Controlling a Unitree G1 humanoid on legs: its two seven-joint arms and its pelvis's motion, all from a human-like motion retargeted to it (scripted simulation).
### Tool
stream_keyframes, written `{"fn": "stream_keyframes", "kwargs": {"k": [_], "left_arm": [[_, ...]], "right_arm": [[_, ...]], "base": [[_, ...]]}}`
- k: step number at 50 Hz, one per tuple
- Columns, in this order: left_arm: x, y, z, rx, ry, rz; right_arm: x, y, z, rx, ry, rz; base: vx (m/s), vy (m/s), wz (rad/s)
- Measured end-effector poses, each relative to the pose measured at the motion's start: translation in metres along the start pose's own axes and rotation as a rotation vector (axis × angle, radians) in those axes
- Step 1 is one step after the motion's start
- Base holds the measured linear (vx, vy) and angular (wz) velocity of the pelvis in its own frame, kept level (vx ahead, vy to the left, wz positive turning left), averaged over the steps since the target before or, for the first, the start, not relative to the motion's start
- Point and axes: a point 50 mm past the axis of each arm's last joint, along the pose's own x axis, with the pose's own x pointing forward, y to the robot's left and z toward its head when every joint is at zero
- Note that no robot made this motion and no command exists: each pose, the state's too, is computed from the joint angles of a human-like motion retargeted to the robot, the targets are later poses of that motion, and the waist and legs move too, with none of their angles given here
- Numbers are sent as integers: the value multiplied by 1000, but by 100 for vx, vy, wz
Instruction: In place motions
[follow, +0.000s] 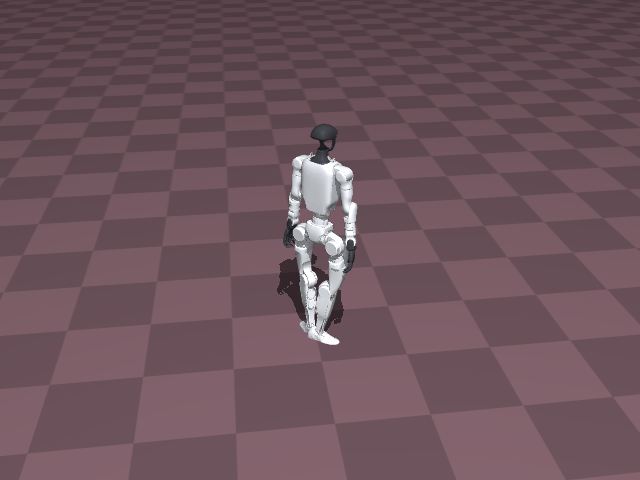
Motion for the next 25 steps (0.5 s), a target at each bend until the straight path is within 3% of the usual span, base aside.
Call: {"fn": "stream_keyframes", "kwargs": {"k": [7,15,25], "left_arm": [[-3,-19,-5,-1,25,-63],[0,4,-1,126,7,-29],[2,28,17,152,-33,19]], "right_arm": [[-1,-21,5,152,-43,-98],[-4,-8,42,287,-203,-21],[-12,-19,68,31,-311,-145]], "base": [[1,47,123],[-1,25,236],[3,-3,151]]}}
